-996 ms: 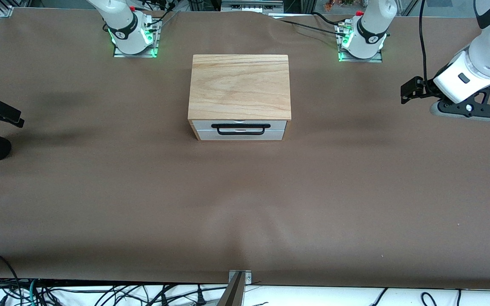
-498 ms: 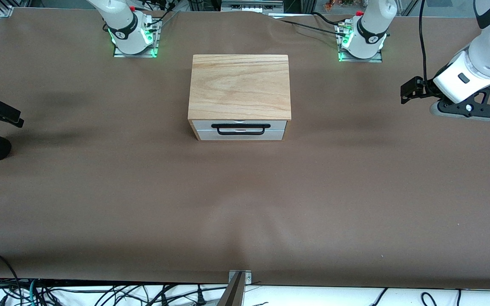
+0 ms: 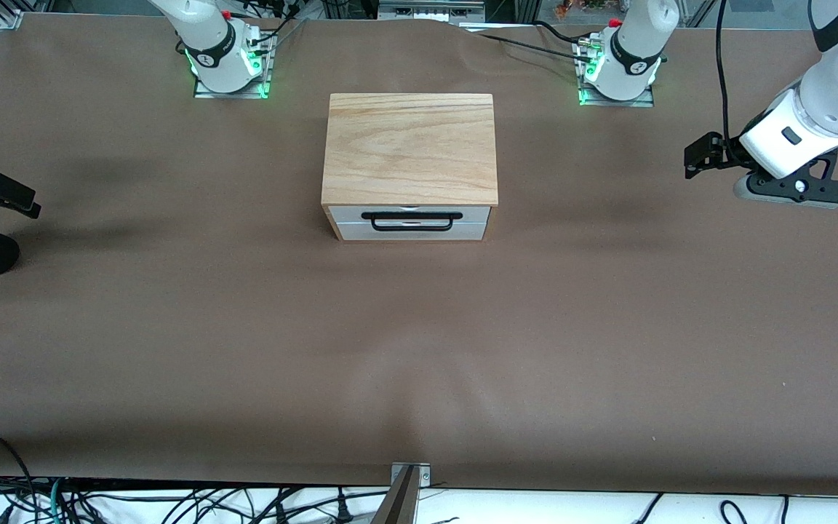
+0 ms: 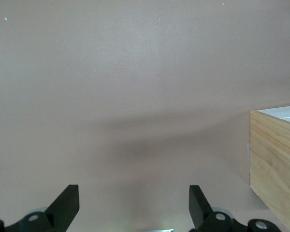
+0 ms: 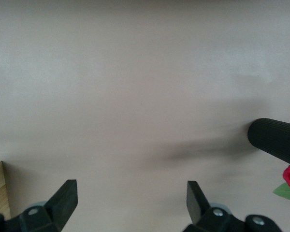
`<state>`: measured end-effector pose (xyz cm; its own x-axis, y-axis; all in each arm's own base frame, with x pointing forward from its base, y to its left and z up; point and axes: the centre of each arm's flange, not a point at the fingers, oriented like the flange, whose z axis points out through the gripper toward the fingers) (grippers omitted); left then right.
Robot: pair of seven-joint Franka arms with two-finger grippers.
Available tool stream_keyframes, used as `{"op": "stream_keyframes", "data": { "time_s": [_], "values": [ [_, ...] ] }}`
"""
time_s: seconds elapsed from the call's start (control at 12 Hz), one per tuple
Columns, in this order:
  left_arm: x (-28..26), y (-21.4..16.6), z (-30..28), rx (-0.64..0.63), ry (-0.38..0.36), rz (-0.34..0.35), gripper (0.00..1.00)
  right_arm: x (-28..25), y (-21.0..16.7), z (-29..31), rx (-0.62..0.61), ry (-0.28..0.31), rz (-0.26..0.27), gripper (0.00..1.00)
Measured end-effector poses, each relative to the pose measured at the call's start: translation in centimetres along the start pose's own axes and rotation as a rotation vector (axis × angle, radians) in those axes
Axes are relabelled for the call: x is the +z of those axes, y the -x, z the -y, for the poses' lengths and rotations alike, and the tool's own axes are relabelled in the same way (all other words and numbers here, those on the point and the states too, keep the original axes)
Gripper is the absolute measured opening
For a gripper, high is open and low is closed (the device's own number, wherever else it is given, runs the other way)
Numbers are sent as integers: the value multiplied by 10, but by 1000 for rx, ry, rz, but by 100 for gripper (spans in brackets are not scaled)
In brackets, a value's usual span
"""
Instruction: Pull top drawer with both arms simultaneously
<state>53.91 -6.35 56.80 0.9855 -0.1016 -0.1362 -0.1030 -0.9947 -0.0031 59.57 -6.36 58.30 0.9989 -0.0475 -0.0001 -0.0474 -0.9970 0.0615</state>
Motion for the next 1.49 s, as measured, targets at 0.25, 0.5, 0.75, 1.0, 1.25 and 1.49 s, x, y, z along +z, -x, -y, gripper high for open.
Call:
{"op": "stream_keyframes", "data": {
  "time_s": [0.25, 0.5, 0.75, 1.0, 1.25, 1.49],
  "values": [
    [3, -2, -5, -6, -2, 7, 100, 0, 0, 0, 0, 0, 0, 100],
    [4, -2, -5, -8, -2, 12, 100, 0, 0, 0, 0, 0, 0, 100],
    [6, -2, -4, -10, -2, 20, 100, 0, 0, 0, 0, 0, 0, 100],
    [10, -4, -2, -14, -2, 27, 100, 0, 0, 0, 0, 0, 0, 100],
    [11, -5, 0, -17, -2, 28, 100, 0, 0, 0, 0, 0, 0, 100],
    [11, -5, 4, -25, -1, 28, 100, 0, 0, -1, 1, 0, 0, 100]
  ]
}}
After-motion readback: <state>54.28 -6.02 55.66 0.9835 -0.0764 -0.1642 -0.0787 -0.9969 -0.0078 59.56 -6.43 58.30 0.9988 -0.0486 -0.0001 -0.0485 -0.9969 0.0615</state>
